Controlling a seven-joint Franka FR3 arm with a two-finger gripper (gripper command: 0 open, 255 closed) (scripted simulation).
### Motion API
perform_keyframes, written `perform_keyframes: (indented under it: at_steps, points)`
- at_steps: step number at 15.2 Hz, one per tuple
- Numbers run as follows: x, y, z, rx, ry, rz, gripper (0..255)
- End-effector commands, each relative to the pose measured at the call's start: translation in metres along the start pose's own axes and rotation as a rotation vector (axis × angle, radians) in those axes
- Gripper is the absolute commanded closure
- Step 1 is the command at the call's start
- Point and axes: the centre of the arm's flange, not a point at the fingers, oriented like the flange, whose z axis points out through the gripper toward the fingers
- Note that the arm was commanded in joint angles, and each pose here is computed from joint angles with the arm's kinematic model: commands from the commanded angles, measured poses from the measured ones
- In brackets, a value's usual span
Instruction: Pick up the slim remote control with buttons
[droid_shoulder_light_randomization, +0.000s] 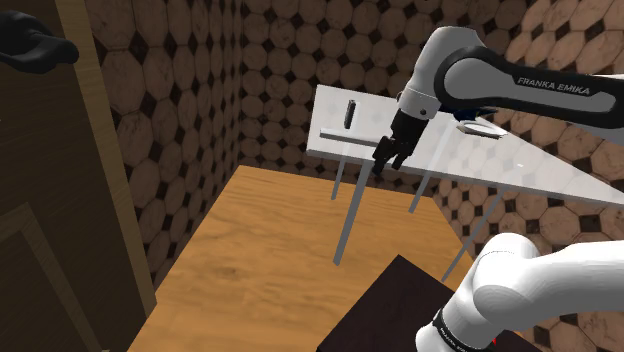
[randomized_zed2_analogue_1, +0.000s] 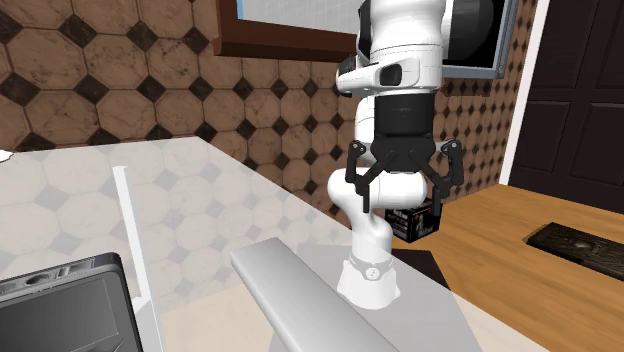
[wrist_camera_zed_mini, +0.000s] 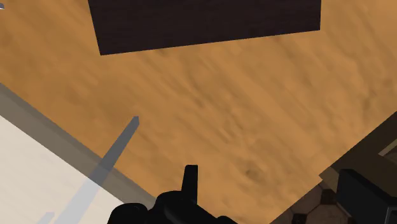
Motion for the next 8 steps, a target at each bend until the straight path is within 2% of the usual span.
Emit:
perform_keyframes:
  at_steps: [1,8]
  points:
    - [0.0,0.0,0.0,0.0,0.0,0.0,0]
    - [0.081,0.047,-0.012,-0.019,-0.036,-0.259,0]
